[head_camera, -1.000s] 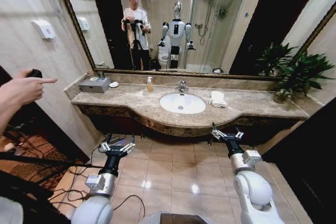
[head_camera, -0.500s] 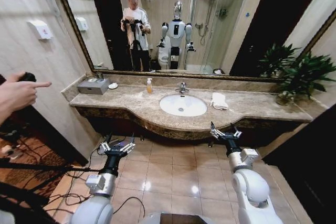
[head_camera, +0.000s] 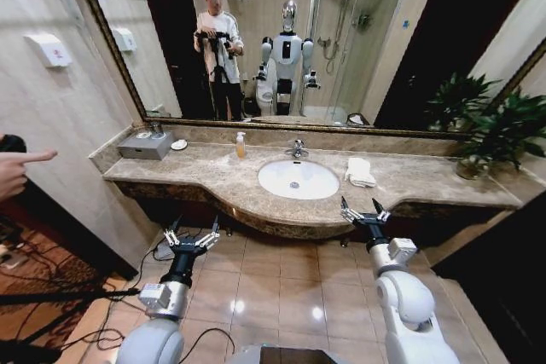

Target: Pick up the towel from the sink counter and wipe the mirror surface.

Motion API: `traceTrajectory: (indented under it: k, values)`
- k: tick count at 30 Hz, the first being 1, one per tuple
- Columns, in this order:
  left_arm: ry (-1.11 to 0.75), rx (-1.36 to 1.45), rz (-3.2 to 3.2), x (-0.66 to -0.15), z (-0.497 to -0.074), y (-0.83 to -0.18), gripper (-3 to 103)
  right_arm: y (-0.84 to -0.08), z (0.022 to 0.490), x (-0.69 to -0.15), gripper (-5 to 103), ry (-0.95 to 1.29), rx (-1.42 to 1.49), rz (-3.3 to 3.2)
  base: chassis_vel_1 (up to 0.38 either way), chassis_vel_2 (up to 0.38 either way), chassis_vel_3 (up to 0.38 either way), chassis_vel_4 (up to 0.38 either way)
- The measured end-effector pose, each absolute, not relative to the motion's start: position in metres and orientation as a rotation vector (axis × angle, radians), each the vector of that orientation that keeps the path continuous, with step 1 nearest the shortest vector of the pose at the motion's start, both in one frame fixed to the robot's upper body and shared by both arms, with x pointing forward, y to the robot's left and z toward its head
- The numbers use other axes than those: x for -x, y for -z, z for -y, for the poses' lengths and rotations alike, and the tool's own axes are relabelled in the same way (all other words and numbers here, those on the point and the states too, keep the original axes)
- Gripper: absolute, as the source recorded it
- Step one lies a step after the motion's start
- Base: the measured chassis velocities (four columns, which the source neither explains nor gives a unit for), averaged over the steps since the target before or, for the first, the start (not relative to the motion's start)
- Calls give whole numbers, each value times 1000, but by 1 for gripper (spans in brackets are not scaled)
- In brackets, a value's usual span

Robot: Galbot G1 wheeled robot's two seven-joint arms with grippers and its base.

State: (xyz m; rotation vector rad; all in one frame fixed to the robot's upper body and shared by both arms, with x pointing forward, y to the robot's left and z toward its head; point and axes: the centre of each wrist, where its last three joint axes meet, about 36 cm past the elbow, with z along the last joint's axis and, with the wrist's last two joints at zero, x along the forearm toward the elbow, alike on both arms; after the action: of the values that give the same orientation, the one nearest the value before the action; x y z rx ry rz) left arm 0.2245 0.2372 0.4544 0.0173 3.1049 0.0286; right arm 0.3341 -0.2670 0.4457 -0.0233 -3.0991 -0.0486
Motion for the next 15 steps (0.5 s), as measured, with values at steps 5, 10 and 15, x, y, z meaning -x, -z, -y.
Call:
traceTrajectory:
  k: [5,10,15]
  values:
    - [-29,-17,-3105,-225,-237,-454,100,-444,266,-338,100,53,21,3098,-140,114,122,-126]
    - [-29,-17,-3105,-225,-237,-454,100,-443,267,-340,100,54,21,3095,-132,119,125,-122]
    - [-29,-17,-3105,-225,-237,-454,100,-440,268,-343,100,53,24,3088,-125,137,127,-136]
